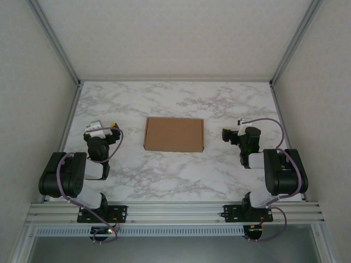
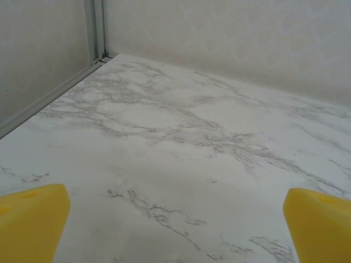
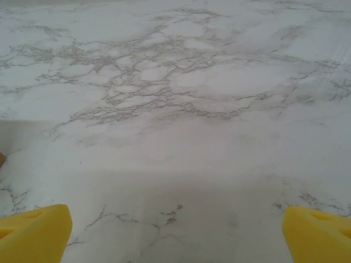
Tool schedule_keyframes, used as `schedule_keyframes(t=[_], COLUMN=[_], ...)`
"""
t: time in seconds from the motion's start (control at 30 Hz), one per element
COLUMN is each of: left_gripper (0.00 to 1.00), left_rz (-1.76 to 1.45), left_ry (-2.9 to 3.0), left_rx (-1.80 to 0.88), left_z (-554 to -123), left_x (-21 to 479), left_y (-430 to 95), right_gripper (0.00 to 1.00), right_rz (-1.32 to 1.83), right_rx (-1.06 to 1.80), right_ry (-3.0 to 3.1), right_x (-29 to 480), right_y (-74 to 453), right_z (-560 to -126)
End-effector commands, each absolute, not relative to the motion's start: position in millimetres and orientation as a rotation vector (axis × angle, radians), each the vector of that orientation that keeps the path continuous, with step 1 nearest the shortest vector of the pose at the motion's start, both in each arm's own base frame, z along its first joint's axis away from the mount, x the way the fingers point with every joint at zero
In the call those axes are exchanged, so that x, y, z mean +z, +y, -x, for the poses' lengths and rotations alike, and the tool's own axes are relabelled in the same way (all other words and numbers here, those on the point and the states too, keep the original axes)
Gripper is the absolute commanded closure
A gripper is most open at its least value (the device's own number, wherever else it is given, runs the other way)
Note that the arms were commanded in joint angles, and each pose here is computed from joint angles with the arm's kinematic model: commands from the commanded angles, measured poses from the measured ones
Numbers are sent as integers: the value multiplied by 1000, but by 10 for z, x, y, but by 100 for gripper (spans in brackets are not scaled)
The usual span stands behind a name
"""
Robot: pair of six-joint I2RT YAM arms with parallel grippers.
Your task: Fold the paper box
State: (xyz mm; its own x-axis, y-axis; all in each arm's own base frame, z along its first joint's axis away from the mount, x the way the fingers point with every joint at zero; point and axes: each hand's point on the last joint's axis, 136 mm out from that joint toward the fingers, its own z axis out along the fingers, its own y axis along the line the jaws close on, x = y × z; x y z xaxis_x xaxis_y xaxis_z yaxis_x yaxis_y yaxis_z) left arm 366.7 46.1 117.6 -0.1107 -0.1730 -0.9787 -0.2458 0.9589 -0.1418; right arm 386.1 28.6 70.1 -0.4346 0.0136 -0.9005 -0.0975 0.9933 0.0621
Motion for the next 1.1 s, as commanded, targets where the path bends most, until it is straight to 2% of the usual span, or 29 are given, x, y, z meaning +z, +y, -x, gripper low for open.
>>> schedule_keyframes(t=[0.0,1.07], left_gripper=[0,1], left_rz=[307,298], left_ry=[1643,1648], left_rx=[57,51], left_z=[-3716,-3723], left_x=[1309,1301], left_y=[466,458], right_gripper=[1,1], right_rz=[64,63], right_rx=[106,94], right_ry=[1979,1977], right_x=[818,820], right_y=[284,285], right_z=[-3922,-3921])
